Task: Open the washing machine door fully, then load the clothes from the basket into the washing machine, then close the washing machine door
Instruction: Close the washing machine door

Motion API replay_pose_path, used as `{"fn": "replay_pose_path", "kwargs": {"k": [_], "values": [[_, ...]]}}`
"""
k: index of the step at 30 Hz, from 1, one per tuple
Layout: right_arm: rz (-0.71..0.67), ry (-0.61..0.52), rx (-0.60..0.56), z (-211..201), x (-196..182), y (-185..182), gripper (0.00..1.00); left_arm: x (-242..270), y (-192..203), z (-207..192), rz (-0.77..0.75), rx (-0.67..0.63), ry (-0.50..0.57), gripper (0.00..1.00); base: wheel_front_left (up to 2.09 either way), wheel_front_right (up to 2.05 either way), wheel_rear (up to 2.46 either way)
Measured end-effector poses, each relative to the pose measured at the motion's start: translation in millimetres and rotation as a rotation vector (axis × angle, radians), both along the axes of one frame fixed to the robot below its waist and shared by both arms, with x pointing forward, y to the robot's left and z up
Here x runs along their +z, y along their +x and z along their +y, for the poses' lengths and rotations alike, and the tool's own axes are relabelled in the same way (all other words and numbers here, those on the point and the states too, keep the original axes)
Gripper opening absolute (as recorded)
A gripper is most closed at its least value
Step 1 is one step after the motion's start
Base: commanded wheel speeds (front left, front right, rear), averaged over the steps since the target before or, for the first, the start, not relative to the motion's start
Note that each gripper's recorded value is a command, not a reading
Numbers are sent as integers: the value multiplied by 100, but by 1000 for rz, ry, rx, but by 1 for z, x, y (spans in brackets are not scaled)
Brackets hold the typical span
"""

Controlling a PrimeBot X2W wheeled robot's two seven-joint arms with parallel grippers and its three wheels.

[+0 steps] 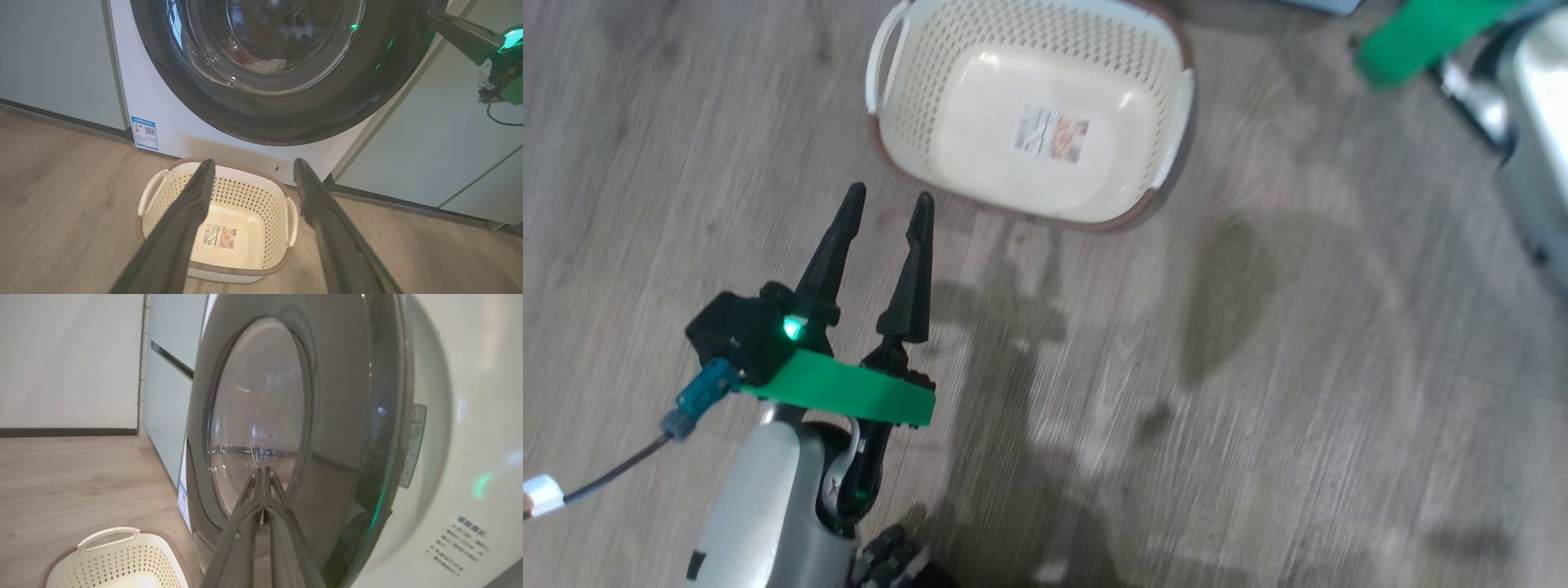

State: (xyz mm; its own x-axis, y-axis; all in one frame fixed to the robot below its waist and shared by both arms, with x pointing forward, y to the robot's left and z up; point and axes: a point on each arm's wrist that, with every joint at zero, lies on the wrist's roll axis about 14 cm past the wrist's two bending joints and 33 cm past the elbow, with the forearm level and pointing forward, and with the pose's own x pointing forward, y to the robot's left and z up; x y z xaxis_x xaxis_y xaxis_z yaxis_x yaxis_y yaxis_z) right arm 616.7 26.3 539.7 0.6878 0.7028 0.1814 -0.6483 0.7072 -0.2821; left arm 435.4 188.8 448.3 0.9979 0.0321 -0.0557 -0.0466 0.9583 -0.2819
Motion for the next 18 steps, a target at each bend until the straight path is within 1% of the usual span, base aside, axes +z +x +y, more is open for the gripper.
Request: {"fn": "replay_pose_path", "kwargs": {"k": [7, 11, 18], "values": [[56, -48, -64, -1, -28, 47, 0, -18, 0, 13, 49, 35, 9, 100, 0, 0, 0], [69, -74, -92, -3, -36, 61, 0, -21, 1, 14, 56, 39, 5, 100, 0, 0, 0], [65, -110, -138, -12, -37, 82, 0, -25, 4, 11, 65, 31, 5, 100, 0, 0, 0]]}}
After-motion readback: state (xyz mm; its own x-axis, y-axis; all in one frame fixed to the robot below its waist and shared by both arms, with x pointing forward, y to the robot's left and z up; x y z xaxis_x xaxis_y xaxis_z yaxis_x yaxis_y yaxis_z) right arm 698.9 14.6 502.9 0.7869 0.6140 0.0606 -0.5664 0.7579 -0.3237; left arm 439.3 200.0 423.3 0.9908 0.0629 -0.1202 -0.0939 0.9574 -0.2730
